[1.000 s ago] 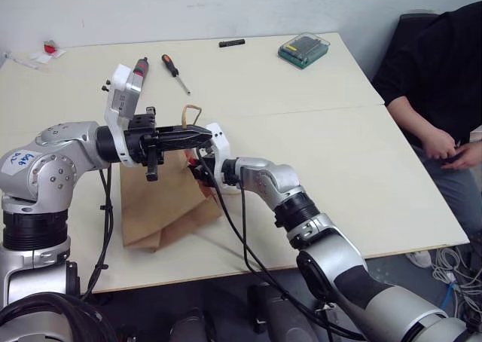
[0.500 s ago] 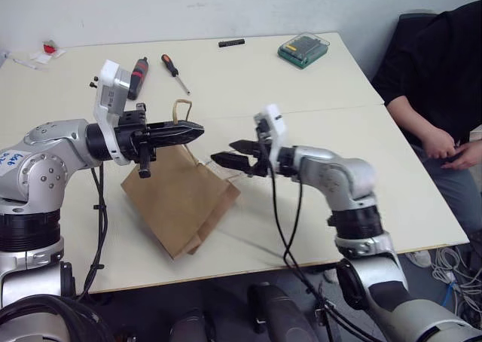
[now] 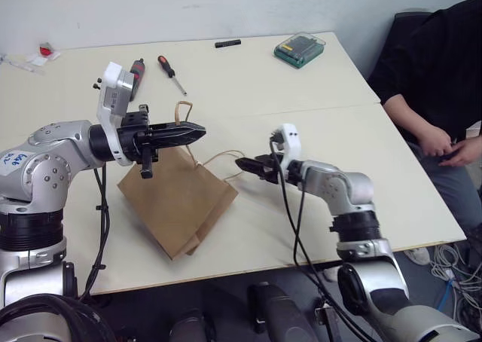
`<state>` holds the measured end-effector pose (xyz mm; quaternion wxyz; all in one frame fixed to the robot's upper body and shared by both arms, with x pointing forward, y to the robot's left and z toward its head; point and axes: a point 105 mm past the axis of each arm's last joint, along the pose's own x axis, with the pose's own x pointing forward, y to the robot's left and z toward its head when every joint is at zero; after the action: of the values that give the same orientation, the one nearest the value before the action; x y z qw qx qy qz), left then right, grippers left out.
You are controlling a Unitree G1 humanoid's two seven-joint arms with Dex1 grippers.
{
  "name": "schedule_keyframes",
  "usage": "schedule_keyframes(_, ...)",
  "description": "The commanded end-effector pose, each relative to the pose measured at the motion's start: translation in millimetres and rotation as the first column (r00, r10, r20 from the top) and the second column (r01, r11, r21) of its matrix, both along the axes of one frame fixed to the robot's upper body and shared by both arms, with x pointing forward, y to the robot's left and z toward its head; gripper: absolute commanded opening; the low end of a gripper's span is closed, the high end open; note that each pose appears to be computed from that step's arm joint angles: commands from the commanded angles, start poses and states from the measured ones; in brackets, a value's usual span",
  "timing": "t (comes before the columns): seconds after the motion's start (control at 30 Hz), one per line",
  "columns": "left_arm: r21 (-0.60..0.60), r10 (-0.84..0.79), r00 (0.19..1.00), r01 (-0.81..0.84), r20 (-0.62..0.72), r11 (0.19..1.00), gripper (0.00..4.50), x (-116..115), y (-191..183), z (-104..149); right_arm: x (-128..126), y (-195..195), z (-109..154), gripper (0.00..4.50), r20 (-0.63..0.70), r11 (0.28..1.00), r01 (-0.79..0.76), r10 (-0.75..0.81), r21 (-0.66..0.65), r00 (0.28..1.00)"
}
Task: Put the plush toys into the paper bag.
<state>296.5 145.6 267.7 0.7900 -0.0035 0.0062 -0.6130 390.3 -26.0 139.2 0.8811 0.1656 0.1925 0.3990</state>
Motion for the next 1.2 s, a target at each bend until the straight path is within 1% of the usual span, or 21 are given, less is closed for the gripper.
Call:
schedule_keyframes(0.03, 0.006, -0.001, 0.998, 0.001, 0.058, 1.000, 0.00, -3, 1, 12, 2, 16, -8, 3.85, -0.014, 1.000, -0.028, 0.028, 0.005, 1.000)
schedule_keyframes(0.07, 0.007, -0.001, 0.998, 0.000, 0.059, 1.000, 0.00, -4, 1, 12, 2, 18, -8, 3.60, -0.013, 0.999, -0.034, 0.034, 0.006, 0.999)
schedule_keyframes(0.1, 0.007, -0.001, 0.998, 0.000, 0.060, 1.000, 0.00, -4, 1, 12, 2, 18, -8, 3.19, -0.011, 0.999, -0.036, 0.036, 0.007, 0.999)
schedule_keyframes(0.23, 0.009, 0.012, 0.998, -0.012, 0.059, 1.000, 0.00, -5, 3, 11, 4, 12, 9, 1.80, 0.033, 0.998, -0.034, 0.032, 0.049, 0.999)
schedule_keyframes(0.3, 0.008, 0.015, 0.998, -0.015, 0.059, 1.000, 0.00, -5, 3, 10, 3, 9, 14, 1.13, 0.040, 0.998, -0.032, 0.029, 0.060, 0.999)
schedule_keyframes(0.4, -0.003, 0.025, 0.998, -0.025, 0.060, 1.000, 0.00, -4, 3, 9, -5, -6, 37, 0.11, 0.100, 0.994, -0.050, 0.040, 0.094, 0.994)
schedule_keyframes(0.43, -0.008, 0.029, 0.998, -0.029, 0.064, 1.000, 0.00, -3, 2, 9, -9, -13, 48, 0.02, 0.125, 0.993, -0.052, 0.038, 0.104, 0.991)
schedule_keyframes(0.6, -0.073, 0.072, 0.992, -0.065, 0.102, 0.995, 0.00, 9, -3, 20, -34, -53, 111, 0.02, 0.292, 0.988, -0.034, -0.011, 0.148, 0.956)
schedule_keyframes(0.7, -0.132, 0.084, 0.988, -0.067, 0.131, 0.989, 0.00, 17, -9, 32, -54, -68, 150, 0.02, 0.417, 0.989, -0.028, -0.036, 0.145, 0.908)
schedule_keyframes(0.77, -0.166, 0.090, 0.985, -0.065, 0.147, 0.984, 0.00, 22, -15, 38, -68, -72, 168, 0.02, 0.488, 0.991, -0.025, -0.042, 0.130, 0.872)
schedule_keyframes(0.87, -0.191, 0.090, 0.983, -0.059, 0.160, 0.980, 0.00, 30, -23, 39, -81, -71, 177, 0.02, 0.556, 0.997, -0.009, -0.036, 0.078, 0.831)
schedule_keyframes(0.97, -0.205, 0.085, 0.983, -0.050, 0.166, 0.977, 0.00, 39, -33, 38, -85, -65, 180, 0.02, 0.589, 0.999, 0.010, -0.039, 0.053, 0.807)
schedule_keyframes(1.07, -0.206, 0.072, 0.982, -0.035, 0.173, 0.978, 0.00, 44, -44, 36, -84, -61, 176, 0.02, 0.615, 0.999, 0.044, -0.044, 0.015, 0.788)
schedule_keyframes(1.2, -0.214, 0.068, 0.984, -0.031, 0.166, 0.976, 0.00, 46, -47, 33, -80, -58, 164, 0.02, 0.629, 0.997, 0.079, -0.058, -0.006, 0.775)
